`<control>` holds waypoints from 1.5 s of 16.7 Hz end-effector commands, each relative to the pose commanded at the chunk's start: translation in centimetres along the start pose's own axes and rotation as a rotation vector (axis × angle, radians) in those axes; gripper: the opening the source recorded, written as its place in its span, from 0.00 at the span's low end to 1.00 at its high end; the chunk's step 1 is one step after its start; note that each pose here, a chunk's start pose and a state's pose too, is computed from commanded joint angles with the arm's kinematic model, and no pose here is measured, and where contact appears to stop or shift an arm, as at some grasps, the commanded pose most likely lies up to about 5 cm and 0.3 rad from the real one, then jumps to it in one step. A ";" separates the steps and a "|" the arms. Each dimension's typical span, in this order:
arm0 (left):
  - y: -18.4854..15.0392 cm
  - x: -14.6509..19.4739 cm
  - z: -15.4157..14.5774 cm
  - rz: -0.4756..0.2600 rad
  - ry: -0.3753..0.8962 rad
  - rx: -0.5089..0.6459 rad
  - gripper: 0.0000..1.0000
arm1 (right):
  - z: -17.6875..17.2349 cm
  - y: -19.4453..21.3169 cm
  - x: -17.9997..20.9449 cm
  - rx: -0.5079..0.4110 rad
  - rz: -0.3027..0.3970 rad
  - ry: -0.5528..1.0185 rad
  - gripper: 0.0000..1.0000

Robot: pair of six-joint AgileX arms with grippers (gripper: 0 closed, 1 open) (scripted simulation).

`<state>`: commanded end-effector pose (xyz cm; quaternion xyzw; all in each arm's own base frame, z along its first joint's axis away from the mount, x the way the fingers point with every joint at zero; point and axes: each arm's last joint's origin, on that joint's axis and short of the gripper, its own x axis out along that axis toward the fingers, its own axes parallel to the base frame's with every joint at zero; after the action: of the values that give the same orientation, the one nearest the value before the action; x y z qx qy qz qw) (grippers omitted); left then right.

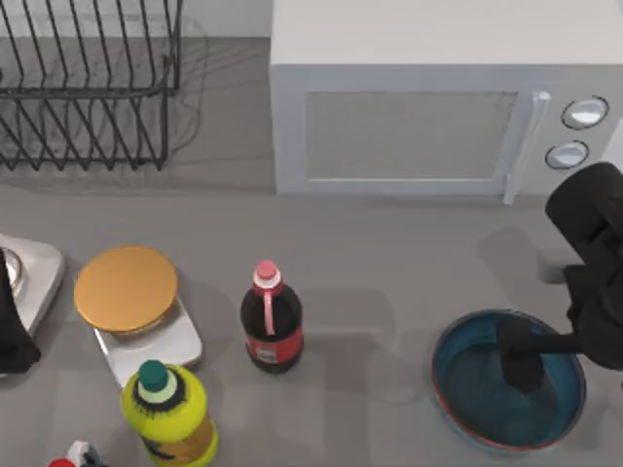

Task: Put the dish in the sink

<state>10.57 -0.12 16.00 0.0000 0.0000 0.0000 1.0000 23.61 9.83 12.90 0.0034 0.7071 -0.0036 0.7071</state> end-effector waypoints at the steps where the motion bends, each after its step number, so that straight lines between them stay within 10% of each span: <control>1: 0.0 0.0 0.0 0.000 0.000 0.000 1.00 | 0.0 0.0 0.0 0.000 0.000 0.000 1.00; 14: 0.0 0.0 0.0 0.000 0.000 0.000 1.00 | 0.0 0.0 0.0 0.000 0.000 0.000 0.02; 25: 0.0 0.0 0.0 0.000 0.000 0.000 1.00 | 0.2 0.1 -0.4 -0.001 0.000 -0.002 0.00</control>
<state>10.57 -0.12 16.00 0.0000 0.0000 0.0000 1.0000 23.78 9.93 13.30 0.0031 0.7063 -0.0032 0.7079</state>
